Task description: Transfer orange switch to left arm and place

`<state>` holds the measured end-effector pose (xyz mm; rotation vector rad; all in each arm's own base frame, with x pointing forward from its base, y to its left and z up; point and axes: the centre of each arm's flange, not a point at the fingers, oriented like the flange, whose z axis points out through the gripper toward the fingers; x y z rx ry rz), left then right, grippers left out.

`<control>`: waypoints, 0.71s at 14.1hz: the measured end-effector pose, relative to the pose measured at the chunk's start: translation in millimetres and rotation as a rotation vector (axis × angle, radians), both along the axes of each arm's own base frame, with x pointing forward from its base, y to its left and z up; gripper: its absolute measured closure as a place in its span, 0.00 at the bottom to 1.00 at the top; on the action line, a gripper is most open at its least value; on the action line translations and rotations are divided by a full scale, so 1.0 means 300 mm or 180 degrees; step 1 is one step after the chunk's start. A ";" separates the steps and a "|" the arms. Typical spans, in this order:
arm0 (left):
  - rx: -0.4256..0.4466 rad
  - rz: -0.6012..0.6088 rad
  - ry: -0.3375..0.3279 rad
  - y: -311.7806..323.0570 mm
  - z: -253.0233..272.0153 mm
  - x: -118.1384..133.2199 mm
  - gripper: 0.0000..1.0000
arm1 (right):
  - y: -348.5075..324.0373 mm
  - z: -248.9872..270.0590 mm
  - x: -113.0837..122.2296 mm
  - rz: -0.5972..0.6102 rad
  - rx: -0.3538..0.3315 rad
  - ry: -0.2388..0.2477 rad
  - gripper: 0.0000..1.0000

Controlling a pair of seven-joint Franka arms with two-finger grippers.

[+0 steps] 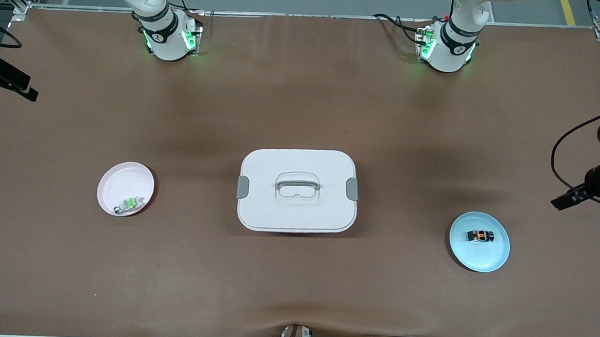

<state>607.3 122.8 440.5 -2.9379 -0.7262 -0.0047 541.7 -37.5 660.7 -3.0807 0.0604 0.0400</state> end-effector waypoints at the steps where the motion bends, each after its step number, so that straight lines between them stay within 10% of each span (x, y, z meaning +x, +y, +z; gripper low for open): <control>1: -0.0030 -0.0057 0.0023 0.013 0.047 -0.028 0.00 | 0.004 0.000 0.000 0.0007 -0.0003 0.0001 0.00; 10: -0.0286 -0.0186 0.0119 -0.062 0.380 -0.274 0.00 | 0.054 -0.001 0.003 0.0128 -0.0145 0.0005 0.00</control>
